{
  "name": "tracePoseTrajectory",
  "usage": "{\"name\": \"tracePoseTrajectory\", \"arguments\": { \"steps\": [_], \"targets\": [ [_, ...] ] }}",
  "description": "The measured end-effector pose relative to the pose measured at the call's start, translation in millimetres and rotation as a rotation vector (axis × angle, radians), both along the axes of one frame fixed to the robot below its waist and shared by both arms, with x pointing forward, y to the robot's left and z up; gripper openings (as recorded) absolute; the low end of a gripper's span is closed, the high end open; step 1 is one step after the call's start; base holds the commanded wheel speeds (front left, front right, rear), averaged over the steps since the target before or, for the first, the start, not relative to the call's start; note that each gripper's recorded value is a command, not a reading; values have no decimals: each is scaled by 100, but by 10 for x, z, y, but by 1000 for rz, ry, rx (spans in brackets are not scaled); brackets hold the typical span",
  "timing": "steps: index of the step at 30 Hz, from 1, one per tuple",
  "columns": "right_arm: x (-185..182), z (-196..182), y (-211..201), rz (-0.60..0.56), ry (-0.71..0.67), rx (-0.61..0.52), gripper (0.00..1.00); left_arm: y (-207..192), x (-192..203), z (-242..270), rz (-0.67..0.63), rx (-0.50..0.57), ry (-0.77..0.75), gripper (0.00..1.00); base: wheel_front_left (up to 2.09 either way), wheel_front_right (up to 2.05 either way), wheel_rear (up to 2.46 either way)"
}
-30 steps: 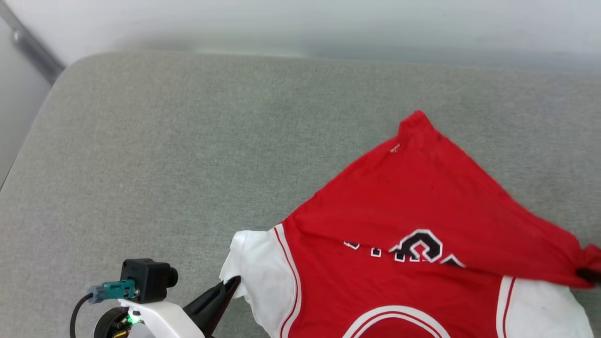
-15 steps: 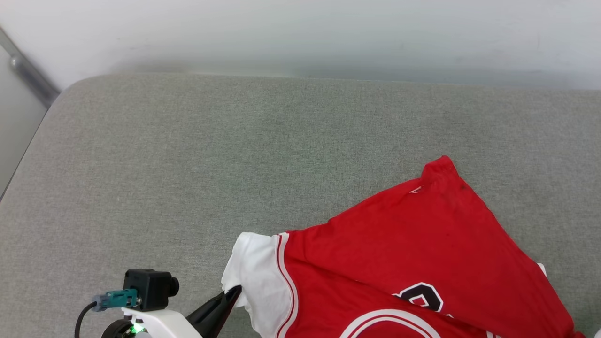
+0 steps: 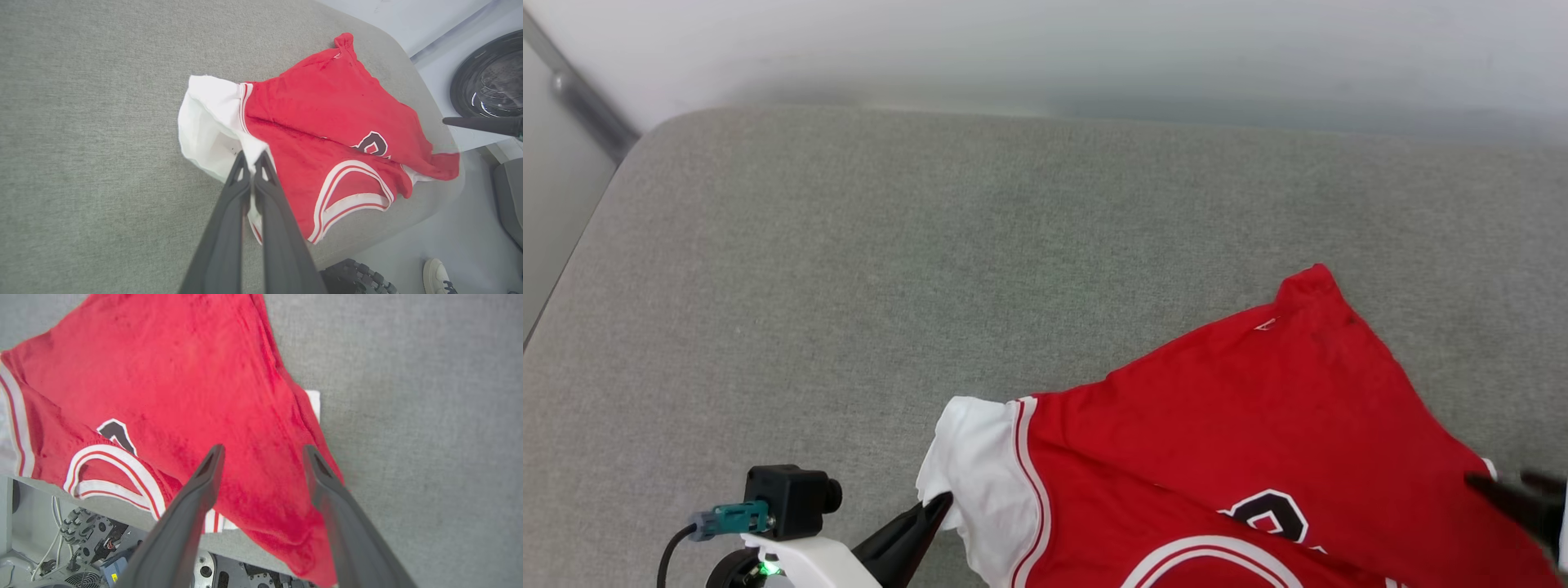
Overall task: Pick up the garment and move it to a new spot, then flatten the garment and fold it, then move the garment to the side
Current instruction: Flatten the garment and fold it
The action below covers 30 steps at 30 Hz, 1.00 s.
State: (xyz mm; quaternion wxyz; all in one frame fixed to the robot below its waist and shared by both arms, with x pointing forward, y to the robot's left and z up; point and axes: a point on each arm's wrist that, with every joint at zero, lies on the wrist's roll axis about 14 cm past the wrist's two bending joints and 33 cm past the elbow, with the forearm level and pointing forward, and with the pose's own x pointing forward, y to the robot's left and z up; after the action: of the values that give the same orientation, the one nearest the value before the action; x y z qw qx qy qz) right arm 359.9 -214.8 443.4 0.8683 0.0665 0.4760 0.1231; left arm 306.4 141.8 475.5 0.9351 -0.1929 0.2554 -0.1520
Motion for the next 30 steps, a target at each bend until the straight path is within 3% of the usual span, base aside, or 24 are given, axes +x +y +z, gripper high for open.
{"name": "tracePoseTrajectory", "arguments": {
  "steps": [8,17,30],
  "targets": [
    [777,298,521,177,-114,-11,100,-25,123,-7,-12,12,0,0,0,0,0],
    [1382,-148,965,283,-12,-81,100,-8,202,-55,16,13,23,0,0,0,0],
    [1681,-813,1203,329,96,-126,100,110,229,-233,89,20,78,0,0,0,0]
  ]
}}
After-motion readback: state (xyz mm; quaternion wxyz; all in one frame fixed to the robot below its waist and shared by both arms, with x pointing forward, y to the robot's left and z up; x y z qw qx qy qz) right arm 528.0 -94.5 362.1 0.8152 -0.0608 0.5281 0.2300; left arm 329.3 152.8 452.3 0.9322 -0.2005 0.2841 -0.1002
